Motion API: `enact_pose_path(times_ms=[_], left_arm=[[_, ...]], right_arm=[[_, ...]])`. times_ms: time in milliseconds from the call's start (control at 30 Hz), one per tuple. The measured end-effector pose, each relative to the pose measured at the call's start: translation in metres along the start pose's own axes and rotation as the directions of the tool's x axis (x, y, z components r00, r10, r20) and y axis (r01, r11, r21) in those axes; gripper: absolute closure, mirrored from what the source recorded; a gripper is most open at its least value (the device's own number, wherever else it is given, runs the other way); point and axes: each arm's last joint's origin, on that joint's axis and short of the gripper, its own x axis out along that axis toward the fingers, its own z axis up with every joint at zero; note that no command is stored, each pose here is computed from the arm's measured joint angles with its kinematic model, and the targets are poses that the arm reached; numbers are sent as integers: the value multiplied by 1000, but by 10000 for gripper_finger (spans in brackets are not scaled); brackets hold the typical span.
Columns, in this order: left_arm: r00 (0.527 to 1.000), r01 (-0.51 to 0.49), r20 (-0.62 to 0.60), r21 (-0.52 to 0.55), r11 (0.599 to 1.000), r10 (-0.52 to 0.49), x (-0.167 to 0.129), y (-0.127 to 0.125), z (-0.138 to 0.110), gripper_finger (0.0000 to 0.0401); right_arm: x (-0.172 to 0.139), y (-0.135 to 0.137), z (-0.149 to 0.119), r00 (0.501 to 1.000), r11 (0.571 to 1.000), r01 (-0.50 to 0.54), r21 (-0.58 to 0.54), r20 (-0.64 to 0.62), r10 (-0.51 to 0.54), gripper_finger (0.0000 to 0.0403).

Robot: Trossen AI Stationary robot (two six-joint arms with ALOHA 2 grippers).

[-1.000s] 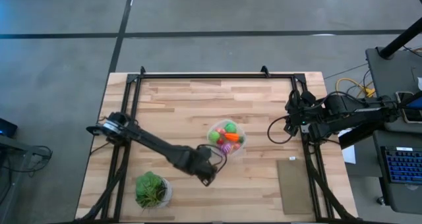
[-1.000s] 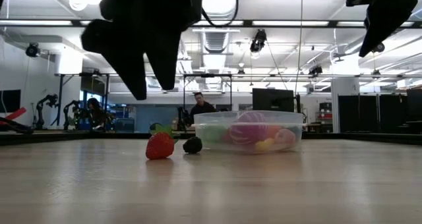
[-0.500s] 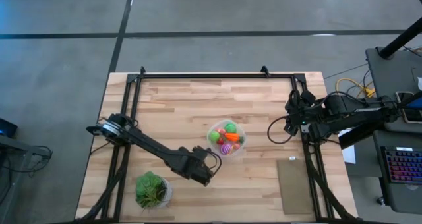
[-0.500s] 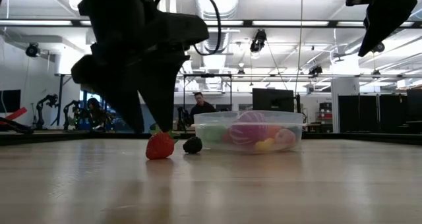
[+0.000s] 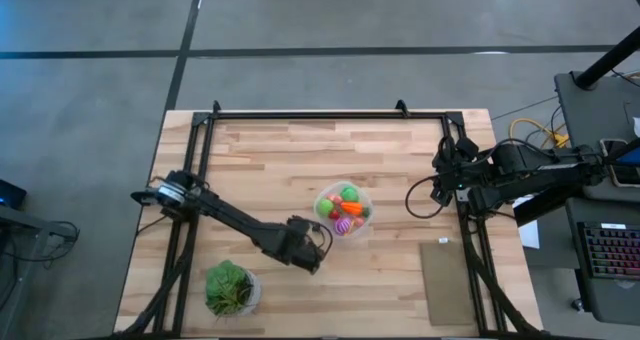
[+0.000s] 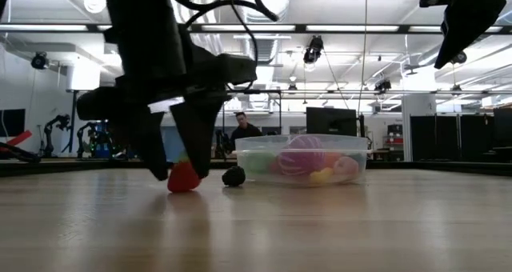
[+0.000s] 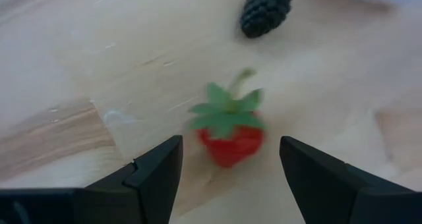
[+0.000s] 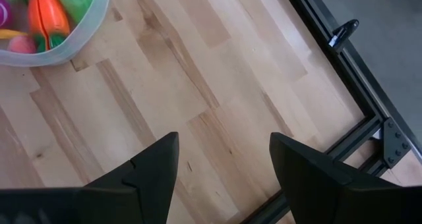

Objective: Pick and placing Produce into tupperware
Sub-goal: Put the red strawberry into the transparent bin

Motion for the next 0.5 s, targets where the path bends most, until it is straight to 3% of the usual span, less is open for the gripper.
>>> enact_pose_path(times_ms=[500], left_arm=[[997,22,-78,-56,998,-26,5,-1,19,162]], right_arm=[[0,0,0,1000,1000,0,6,1,0,172]])
